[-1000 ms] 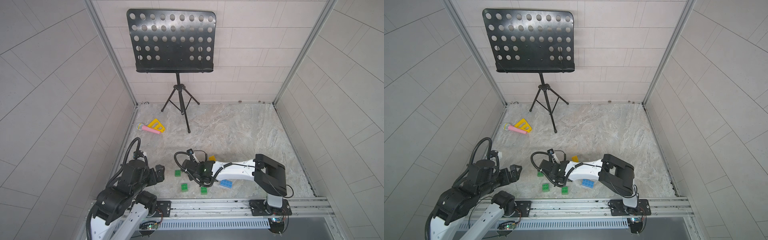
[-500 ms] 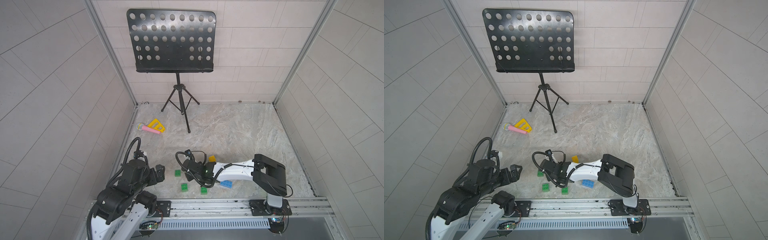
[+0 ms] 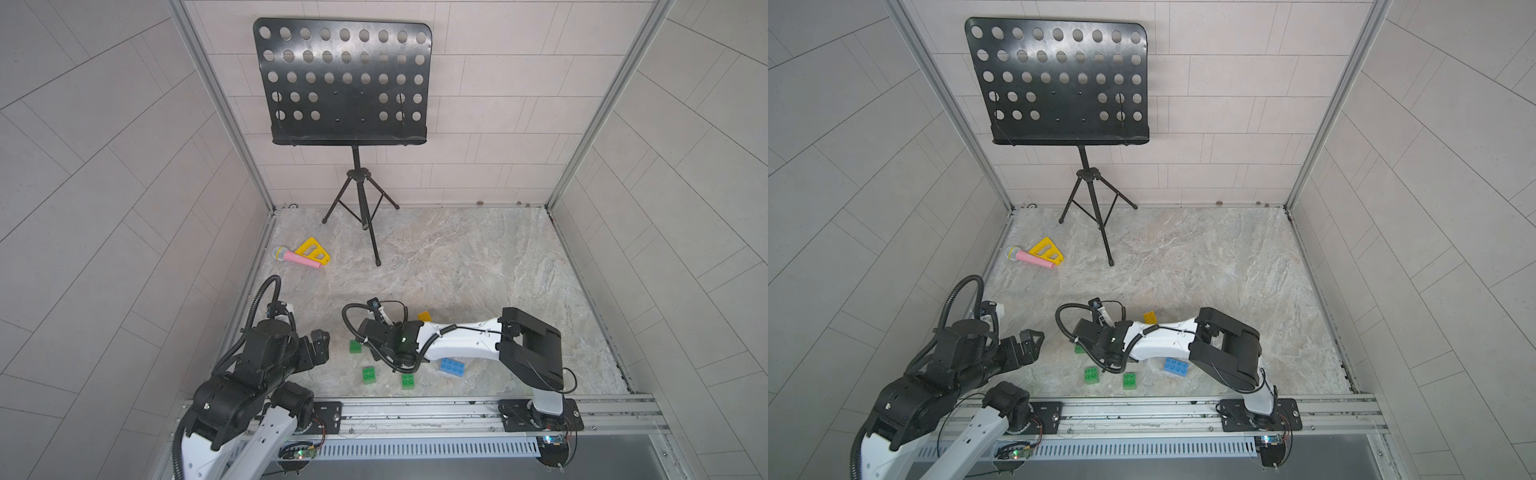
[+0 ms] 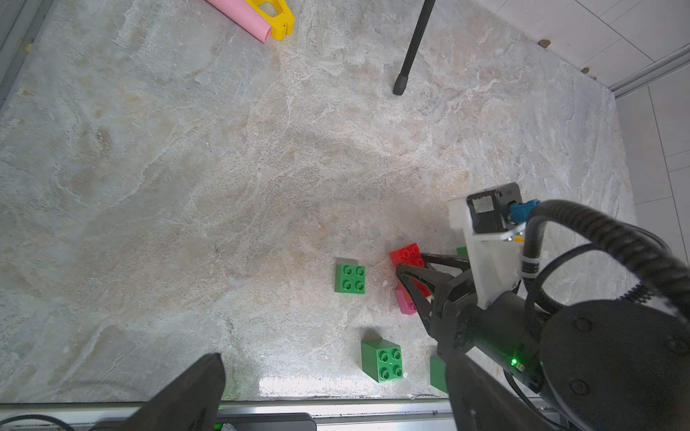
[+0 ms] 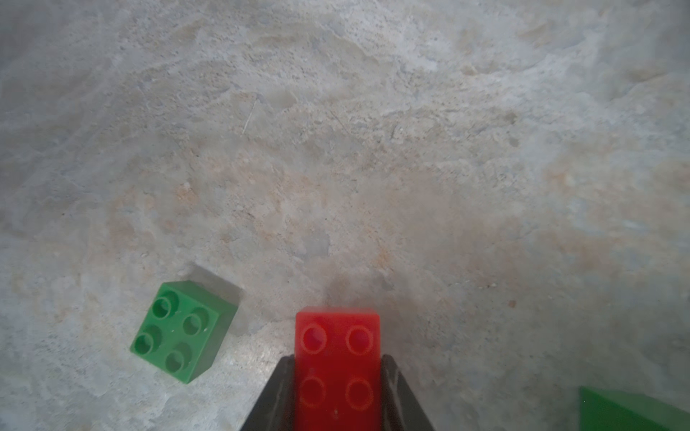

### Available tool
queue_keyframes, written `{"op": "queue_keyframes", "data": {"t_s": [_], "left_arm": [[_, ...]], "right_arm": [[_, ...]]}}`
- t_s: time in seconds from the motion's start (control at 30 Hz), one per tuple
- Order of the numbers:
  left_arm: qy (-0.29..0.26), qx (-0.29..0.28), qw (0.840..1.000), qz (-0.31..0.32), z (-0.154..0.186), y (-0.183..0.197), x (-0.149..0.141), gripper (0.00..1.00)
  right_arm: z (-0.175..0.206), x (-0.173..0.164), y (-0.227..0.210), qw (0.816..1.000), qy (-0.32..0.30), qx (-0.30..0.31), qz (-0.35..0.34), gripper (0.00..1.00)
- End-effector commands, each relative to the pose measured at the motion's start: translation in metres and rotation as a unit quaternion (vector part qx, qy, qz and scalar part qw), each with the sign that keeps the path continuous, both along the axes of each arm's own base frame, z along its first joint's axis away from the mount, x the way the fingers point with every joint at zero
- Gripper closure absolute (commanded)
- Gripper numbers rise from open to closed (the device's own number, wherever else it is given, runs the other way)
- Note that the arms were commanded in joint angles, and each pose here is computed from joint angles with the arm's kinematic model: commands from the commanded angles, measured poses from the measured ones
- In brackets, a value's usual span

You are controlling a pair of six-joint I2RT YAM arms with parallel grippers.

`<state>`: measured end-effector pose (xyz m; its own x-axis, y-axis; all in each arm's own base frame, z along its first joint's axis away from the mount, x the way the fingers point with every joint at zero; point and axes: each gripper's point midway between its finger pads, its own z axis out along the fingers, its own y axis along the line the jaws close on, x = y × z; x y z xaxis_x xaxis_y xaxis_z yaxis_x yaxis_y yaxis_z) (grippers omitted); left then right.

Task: Assemble the letter r with lego
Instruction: Assemble the lego brick with the lego brick.

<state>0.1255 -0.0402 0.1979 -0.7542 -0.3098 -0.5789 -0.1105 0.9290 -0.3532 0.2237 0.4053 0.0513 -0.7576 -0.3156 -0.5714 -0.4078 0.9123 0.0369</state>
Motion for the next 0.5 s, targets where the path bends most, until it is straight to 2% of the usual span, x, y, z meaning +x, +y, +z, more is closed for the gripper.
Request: {"op": "queue_keyframes", "data": {"t_s": [0.0,0.17,0.47], "left_arm": [[0.002,0.006,1.0,0.004,-0.0031,0.003,-0.0012,0.0],[0.003,0.007,1.0,0.003,-0.0033,0.0027,-0.0011,0.0],[0.005,0.006,1.0,0.002,-0.0038,0.0021,-0.0011,0.0]], "right_arm": [[-0.0174,-0.0012,-0.0424,0.992,0.014,-0.123,-0.004,1.0],[-0.0128,0.0041,-0.0411,0.993,0.028,-0.118,-0.006,0.79],[-0.0124,0.0062,-0.0347,0.994,0.059,-0.091,-0.002,0.52]]}}
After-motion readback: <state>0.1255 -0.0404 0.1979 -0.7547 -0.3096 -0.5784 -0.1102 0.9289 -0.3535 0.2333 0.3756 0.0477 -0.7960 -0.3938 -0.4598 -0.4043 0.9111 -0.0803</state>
